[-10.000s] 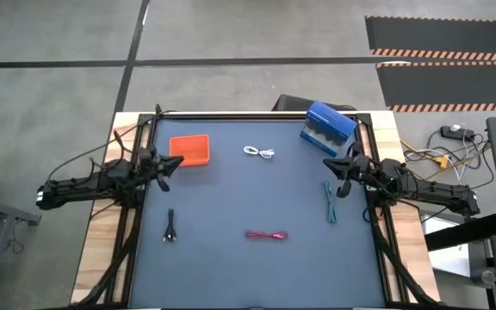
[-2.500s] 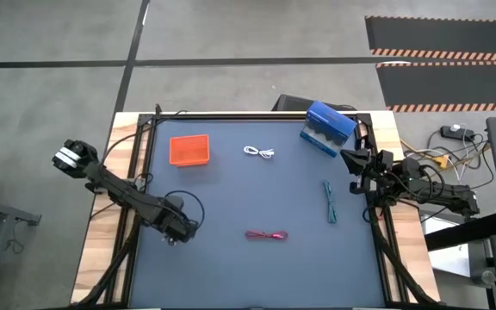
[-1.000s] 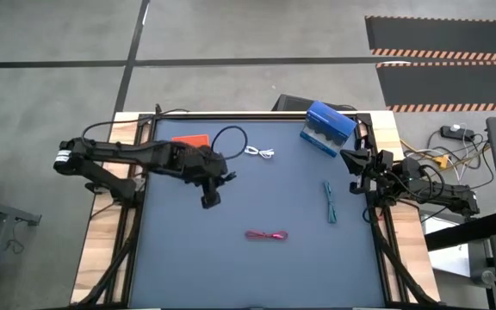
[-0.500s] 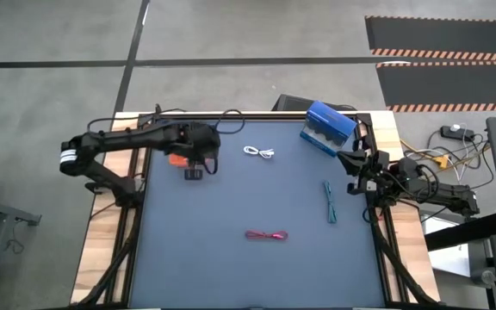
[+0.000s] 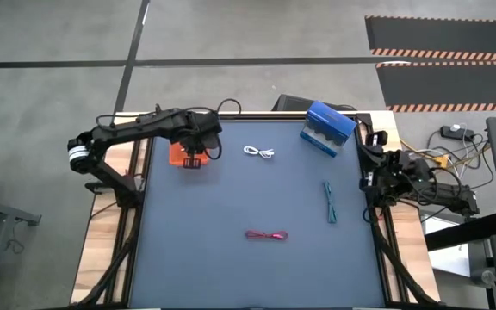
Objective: Pick and place USB-C Cables
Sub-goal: Put the black charger cable into the orange basket
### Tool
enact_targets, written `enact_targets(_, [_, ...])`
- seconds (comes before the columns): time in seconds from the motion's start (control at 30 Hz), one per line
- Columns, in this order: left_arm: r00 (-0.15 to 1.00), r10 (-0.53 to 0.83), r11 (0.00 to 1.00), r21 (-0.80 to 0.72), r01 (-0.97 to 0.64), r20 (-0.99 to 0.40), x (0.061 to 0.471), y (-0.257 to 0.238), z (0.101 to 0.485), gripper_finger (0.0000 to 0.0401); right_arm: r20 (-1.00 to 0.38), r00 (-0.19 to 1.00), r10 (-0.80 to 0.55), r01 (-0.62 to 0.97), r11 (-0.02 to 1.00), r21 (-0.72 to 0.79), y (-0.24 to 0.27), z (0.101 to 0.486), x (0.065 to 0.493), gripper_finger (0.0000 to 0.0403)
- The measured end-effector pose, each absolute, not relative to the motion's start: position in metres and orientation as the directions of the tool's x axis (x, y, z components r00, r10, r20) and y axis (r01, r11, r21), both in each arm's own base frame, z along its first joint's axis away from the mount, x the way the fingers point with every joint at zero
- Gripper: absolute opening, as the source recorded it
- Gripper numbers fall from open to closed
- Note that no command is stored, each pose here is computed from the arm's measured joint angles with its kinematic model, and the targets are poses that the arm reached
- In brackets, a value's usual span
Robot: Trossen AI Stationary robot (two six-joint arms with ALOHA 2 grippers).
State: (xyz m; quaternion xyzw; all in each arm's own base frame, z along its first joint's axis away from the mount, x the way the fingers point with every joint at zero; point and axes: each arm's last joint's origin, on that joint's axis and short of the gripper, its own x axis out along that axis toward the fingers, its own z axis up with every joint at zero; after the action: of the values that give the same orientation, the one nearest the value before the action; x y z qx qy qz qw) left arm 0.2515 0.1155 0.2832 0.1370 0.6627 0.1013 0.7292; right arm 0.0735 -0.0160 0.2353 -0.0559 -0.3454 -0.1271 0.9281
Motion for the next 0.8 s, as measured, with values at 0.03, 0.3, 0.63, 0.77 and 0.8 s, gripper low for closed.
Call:
enact_targets(0.03, [0.100, 0.330, 0.942, 0.335, 0.028, -0.939, 0.251, 0.117, 0.283, 0.0022, 0.660, 0.725, -0.197, 0.281, 0.960, -0.023, -0.016, 0.237, 0.073, 0.0009])
enact_targets(0.3, [0.066, 0.319, 0.945, 0.323, 0.055, -0.945, 0.236, 0.124, 0.265, 0.0022, 0.701, 0.688, -0.188, 0.333, 0.940, -0.075, -0.014, 0.255, 0.066, 0.0009])
enact_targets(0.63, [0.045, 0.306, 0.952, 0.307, 0.019, -0.951, 0.220, 0.146, 0.246, 0.0028, 0.710, 0.679, -0.186, 0.364, 0.925, -0.106, -0.014, 0.259, 0.064, 0.0009])
enact_targets(0.77, [0.073, 0.265, 0.964, 0.265, -0.003, -0.962, 0.215, 0.155, 0.242, 0.0034, 0.710, 0.679, -0.187, 0.364, 0.925, -0.105, -0.014, 0.259, 0.064, 0.0009])
enact_targets(0.8, [0.075, 0.252, 0.968, 0.252, -0.005, -0.965, 0.213, 0.156, 0.241, 0.0034, 0.709, 0.680, -0.187, 0.364, 0.926, -0.105, -0.014, 0.259, 0.064, 0.0009])
